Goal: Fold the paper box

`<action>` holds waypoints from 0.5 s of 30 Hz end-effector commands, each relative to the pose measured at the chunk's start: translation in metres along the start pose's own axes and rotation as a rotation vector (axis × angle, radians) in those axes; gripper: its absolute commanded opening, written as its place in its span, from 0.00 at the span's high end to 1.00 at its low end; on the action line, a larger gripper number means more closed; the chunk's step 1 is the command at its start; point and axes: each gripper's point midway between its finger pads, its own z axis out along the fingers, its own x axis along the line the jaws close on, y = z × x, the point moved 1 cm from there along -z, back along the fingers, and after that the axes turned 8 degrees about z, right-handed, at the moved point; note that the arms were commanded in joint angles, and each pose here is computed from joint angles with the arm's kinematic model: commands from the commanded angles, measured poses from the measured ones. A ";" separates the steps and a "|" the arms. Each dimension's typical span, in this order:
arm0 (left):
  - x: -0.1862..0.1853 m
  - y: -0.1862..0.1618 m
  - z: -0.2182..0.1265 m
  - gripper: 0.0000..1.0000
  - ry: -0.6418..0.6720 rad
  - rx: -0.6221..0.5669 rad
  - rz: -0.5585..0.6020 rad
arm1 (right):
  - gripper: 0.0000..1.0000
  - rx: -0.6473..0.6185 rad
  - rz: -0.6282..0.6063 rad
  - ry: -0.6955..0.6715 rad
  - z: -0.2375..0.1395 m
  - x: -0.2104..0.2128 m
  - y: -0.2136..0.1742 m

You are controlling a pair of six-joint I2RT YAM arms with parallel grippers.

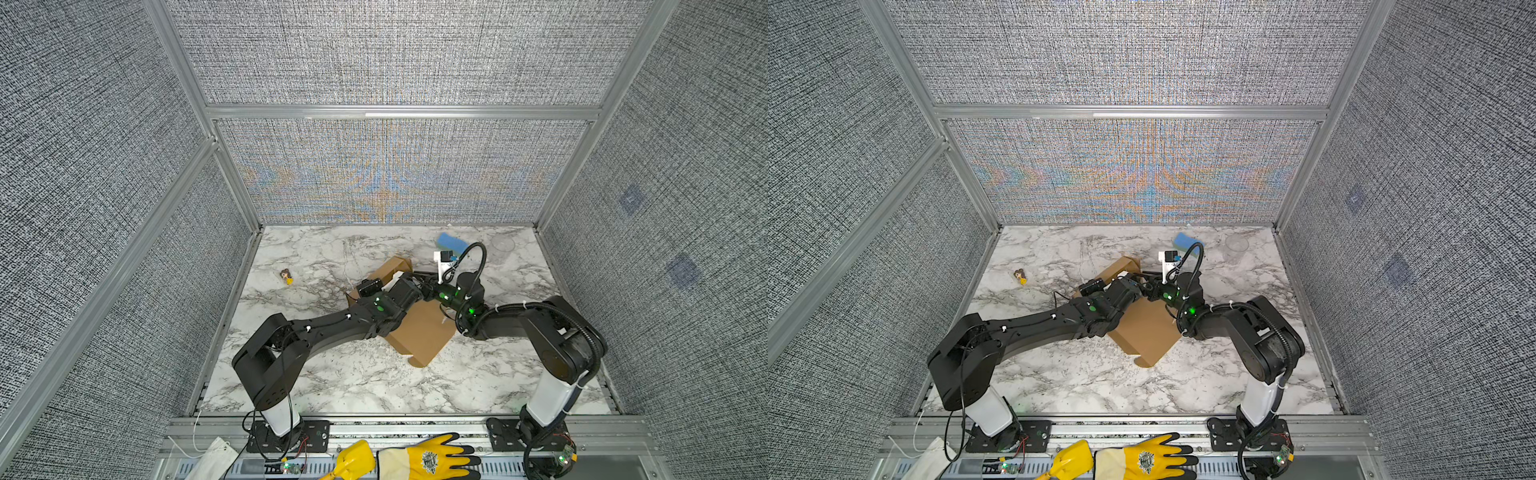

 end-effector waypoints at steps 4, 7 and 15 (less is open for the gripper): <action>0.001 0.003 0.001 1.00 -0.001 -0.016 -0.011 | 0.49 -0.023 -0.077 0.092 -0.019 0.004 0.019; 0.001 0.003 0.000 1.00 0.000 -0.018 -0.012 | 0.49 -0.062 -0.069 0.084 -0.029 -0.010 0.032; 0.001 0.002 0.001 1.00 0.005 -0.014 -0.001 | 0.50 0.005 -0.050 -0.049 -0.027 -0.066 0.040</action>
